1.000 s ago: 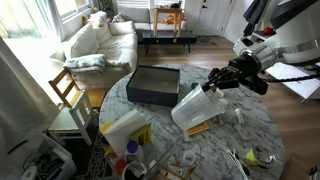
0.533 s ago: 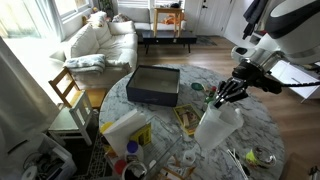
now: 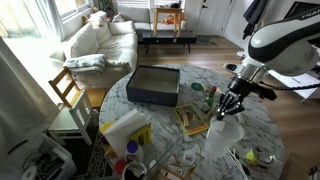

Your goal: Pick up the clear cup and pour the white shades onto the table, put the clear cup onto the table, pick up the tabasco and put it in the clear cup, pick up the clear cup with the tabasco and put it into the clear storage container

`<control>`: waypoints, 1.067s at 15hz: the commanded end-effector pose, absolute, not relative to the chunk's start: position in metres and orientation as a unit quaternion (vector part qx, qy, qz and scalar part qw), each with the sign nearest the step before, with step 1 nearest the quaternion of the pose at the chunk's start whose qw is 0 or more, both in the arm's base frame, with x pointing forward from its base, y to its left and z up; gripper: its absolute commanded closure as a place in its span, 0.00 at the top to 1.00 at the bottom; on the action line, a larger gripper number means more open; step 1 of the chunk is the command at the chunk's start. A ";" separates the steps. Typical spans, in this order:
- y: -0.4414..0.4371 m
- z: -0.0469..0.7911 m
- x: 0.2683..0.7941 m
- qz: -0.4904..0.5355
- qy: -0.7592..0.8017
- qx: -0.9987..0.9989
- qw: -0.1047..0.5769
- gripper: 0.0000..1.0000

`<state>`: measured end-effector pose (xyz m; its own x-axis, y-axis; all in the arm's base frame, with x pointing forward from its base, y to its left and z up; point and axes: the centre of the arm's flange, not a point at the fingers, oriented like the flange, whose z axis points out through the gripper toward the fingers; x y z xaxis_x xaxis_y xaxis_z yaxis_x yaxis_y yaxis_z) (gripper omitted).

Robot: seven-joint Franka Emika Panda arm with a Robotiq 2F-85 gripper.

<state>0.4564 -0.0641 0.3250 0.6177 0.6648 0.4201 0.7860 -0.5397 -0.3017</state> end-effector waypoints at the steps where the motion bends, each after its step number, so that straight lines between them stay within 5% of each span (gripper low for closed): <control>1: -0.054 0.303 0.464 -0.188 -0.404 -0.871 0.207 0.01; 10: -0.055 0.283 0.452 -0.154 -0.388 -0.885 0.207 0.01; 11: -0.054 0.281 0.451 -0.155 -0.394 -0.883 0.202 0.29; 16: -0.064 0.310 0.461 -0.169 -0.416 -0.877 0.169 0.59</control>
<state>0.4591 -0.0561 0.2885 0.6223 0.6447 0.4439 0.7722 -0.5985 -0.2131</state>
